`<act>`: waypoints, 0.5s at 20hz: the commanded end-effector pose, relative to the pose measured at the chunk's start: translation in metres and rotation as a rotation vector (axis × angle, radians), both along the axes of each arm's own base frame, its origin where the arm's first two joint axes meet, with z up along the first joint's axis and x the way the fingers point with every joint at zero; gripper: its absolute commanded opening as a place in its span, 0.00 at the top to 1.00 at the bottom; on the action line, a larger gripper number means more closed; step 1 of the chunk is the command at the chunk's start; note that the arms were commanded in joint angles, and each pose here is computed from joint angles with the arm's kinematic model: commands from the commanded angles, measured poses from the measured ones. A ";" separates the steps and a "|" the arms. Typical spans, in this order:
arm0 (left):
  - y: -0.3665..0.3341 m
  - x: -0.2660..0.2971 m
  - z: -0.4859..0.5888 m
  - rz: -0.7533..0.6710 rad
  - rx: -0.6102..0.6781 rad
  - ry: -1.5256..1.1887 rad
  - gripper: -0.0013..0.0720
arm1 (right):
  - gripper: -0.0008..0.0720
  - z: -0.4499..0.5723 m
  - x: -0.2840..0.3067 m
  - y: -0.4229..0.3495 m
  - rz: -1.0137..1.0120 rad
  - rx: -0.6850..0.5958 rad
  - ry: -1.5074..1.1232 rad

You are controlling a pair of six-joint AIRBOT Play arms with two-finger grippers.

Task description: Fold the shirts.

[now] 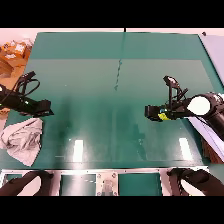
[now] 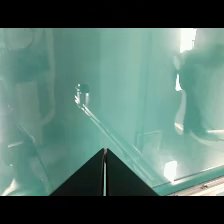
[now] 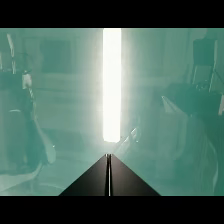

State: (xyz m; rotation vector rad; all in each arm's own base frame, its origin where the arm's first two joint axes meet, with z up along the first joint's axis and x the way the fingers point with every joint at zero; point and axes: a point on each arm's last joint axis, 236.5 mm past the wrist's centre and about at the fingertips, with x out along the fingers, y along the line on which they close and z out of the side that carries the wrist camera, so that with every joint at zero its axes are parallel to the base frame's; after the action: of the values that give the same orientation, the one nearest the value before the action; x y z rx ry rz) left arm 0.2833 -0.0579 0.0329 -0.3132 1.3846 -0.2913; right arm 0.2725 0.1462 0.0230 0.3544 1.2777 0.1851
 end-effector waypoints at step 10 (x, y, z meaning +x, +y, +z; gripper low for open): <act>0.196 -0.029 -0.001 0.265 0.782 0.117 0.00 | 0.97 0.000 0.000 0.000 0.001 0.000 0.001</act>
State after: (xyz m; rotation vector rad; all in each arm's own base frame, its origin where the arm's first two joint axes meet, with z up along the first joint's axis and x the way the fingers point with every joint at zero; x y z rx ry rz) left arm 0.2666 0.0520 0.0130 -0.0480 1.4703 0.1464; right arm 0.2724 0.1462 0.0228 0.3546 1.2781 0.1847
